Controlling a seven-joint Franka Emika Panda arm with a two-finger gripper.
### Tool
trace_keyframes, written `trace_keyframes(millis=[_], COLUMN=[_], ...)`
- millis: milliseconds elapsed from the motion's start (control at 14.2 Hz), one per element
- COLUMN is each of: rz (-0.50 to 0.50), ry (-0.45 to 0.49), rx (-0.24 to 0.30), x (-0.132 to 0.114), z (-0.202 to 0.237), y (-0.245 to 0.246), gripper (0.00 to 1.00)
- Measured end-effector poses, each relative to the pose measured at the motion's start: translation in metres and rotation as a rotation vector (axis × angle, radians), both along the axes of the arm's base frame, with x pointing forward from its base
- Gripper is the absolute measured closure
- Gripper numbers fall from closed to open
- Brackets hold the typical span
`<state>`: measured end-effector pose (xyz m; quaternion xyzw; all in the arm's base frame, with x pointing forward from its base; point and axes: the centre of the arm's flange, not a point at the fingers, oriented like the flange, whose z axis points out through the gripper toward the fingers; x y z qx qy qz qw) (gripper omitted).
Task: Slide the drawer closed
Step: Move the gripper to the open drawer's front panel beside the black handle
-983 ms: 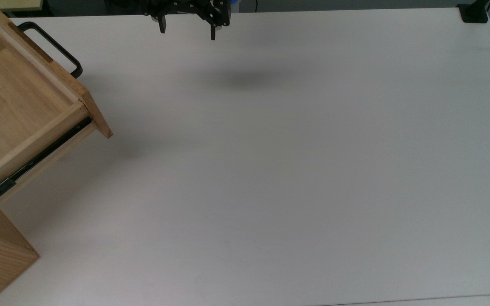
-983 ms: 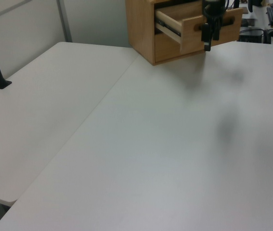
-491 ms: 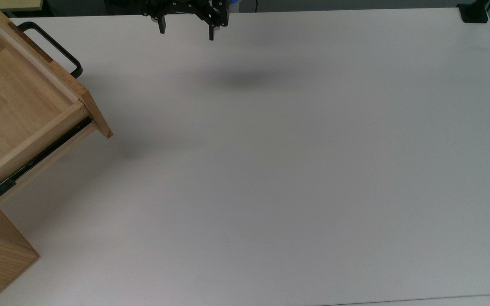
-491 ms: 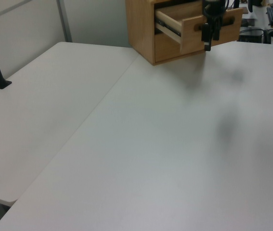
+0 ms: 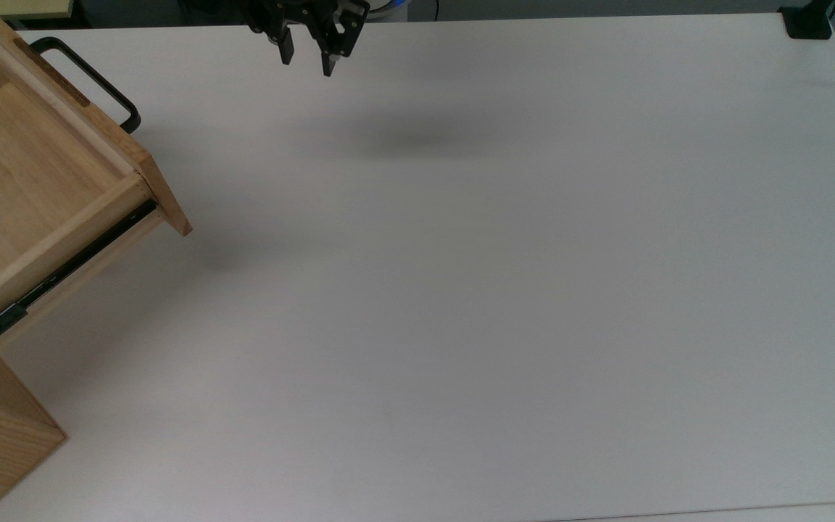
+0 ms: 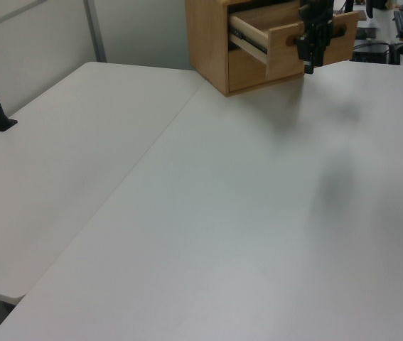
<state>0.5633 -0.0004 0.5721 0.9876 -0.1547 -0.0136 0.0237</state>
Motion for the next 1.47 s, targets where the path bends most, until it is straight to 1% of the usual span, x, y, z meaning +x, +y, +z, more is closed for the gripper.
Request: trace_keyframes(millis=[70, 211, 281, 491, 632, 702, 983, 1264, 1404, 1474], rz=[-0.102, -0.198, -0.231, -0.300, -0.348, -0.381, -0.447, -0.463, -0.470, -0.475], ry=[0.003, 0.009, 0.017, 0.031, -0.005, -0.038, -0.140, -0.181, -0.224, -0.261], rx=[-0.004, -0.008, -0.010, -0.016, -0.018, -0.022, -0.049, -0.069, -0.079, -0.088], x=[0.002, 0.004, 0.006, 0.016, 0.026, 0.036, 0.063, 0.076, 0.080, 0.084], z=[-0.004, -0.010, -0.015, -0.035, -0.041, -0.043, -0.056, -0.057, -0.050, -0.049], y=[-0.002, -0.006, -0.008, -0.028, -0.056, -0.081, -0.136, -0.164, -0.179, -0.189], gripper=[0.70, 0.72, 0.72, 0.77, 0.78, 0.78, 0.78, 0.78, 0.78, 0.78])
